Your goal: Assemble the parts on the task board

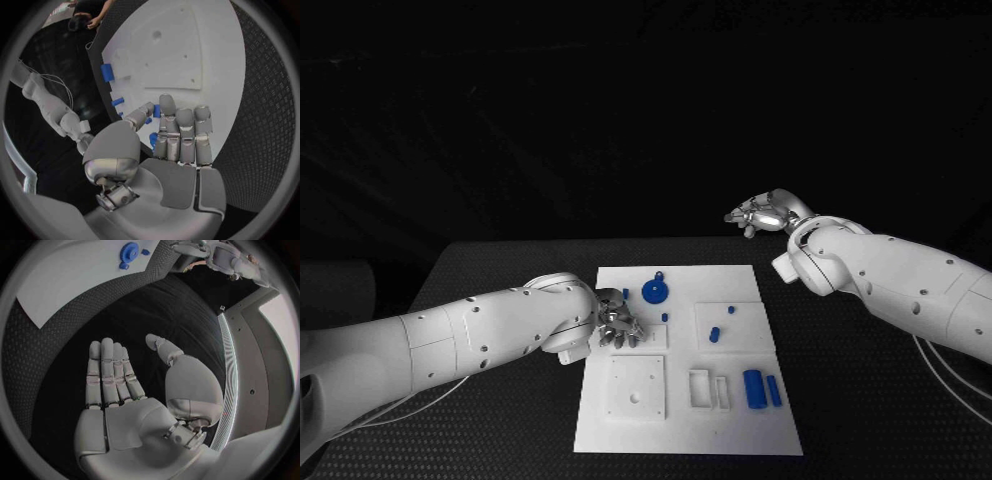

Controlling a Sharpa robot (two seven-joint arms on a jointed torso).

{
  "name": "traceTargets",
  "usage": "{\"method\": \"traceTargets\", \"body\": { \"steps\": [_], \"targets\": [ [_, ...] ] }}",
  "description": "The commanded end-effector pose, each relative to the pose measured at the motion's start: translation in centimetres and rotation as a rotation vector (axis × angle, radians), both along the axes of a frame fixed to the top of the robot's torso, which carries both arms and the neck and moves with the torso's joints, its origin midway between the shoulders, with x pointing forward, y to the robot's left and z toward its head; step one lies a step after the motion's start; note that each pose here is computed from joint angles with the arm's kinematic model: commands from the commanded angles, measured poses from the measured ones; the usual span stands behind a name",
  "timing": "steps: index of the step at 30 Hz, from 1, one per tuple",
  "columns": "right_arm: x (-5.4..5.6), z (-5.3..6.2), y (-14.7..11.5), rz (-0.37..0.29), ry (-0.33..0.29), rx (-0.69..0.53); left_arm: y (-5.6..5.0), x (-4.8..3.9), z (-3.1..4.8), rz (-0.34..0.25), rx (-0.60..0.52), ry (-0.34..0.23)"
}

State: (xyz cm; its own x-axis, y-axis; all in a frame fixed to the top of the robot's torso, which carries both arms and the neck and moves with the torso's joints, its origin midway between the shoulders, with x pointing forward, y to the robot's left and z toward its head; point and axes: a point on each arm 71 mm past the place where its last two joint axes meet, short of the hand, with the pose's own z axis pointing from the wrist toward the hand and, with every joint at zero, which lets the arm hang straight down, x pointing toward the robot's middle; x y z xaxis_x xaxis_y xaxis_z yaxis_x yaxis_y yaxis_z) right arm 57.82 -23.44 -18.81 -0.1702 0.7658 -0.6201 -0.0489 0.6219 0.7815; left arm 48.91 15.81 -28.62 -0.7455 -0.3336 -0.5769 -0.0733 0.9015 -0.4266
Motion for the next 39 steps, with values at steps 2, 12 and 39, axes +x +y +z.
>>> {"method": "traceTargets", "body": {
  "steps": [2,12,39],
  "targets": [
    [0.0,0.0,0.2,0.020,0.002,0.001,-0.5,0.05,0.50,-0.007,-0.033,0.000],
    [0.0,-0.2,0.3,0.021,0.005,0.001,-0.7,0.31,1.01,-0.012,-0.029,-0.001],
    [0.0,-0.3,0.6,0.025,0.006,0.002,0.8,2.87,2.20,-0.022,-0.049,0.253]
  ]
}}
